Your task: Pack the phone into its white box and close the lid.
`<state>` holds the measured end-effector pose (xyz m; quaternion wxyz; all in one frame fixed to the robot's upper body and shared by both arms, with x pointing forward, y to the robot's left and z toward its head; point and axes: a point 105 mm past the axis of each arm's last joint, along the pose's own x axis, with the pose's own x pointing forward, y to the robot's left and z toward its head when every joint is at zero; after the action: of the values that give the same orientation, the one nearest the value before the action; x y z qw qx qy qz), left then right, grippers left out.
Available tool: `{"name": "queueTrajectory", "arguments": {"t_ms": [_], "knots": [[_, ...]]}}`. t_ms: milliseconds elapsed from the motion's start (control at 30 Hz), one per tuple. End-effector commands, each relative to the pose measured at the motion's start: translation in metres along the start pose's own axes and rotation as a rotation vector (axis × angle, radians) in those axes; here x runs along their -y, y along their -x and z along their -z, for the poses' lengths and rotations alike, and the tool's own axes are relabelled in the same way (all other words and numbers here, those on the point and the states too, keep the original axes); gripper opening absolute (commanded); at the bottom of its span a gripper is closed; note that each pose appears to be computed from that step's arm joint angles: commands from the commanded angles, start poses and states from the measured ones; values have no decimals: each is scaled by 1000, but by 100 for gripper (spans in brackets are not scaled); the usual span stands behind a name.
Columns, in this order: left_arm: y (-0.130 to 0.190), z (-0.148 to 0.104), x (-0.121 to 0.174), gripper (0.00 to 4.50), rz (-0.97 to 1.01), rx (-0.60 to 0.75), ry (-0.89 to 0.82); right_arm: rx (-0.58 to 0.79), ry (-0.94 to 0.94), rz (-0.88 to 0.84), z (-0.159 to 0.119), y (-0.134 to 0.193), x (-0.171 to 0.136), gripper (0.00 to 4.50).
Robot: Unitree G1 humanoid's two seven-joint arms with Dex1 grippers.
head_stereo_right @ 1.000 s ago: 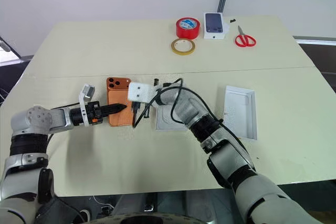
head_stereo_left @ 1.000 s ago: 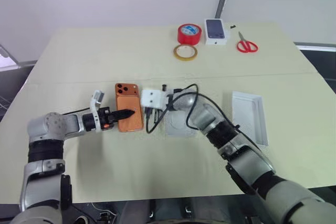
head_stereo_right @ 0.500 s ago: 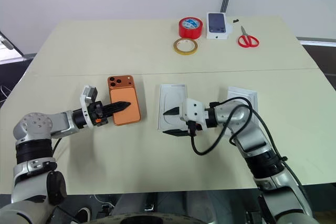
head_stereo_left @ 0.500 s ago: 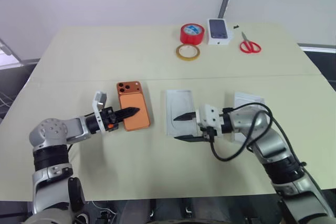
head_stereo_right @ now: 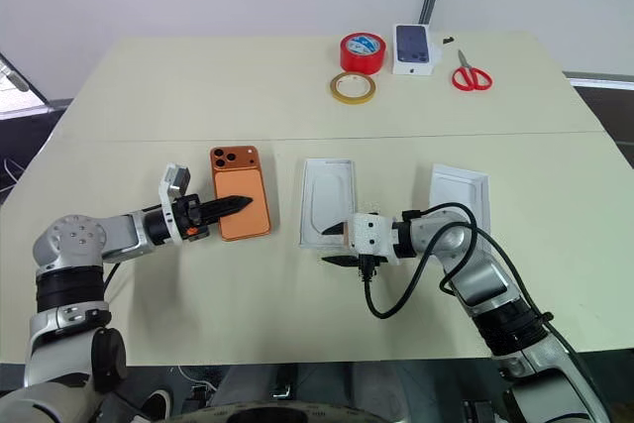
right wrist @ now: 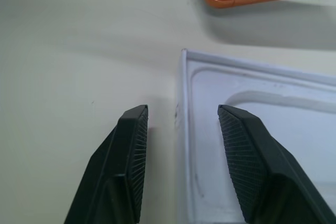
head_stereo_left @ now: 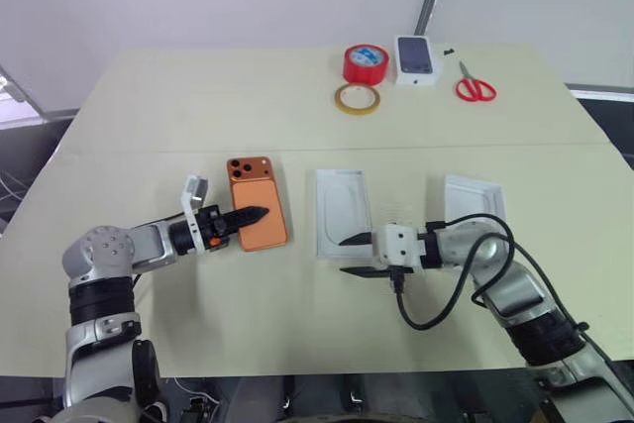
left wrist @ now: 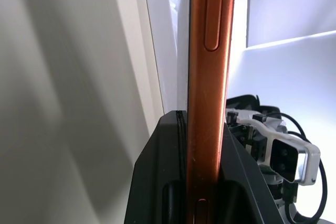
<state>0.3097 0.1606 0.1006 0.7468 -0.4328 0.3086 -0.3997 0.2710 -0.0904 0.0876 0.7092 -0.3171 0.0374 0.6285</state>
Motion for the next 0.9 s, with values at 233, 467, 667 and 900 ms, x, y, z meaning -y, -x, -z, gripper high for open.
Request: {"name": "queueTrajectory", "arguments": {"t_ms": [233, 467, 667, 900], "knots": [[-1, -7, 17, 0, 44, -3, -46, -3, 14, -9, -2, -1, -1, 3], [-10, -16, 35, 0, 104, 14, -51, 6, 15, -76, -14, -1, -15, 3], [-24, -26, 59, 0, 170, 20, -74, -60, -4, -69, -12, -9, -27, 3], [-31, -14, 53, 0, 170, -19, -44, -58, -95, 5, -16, -18, -19, 136]]}}
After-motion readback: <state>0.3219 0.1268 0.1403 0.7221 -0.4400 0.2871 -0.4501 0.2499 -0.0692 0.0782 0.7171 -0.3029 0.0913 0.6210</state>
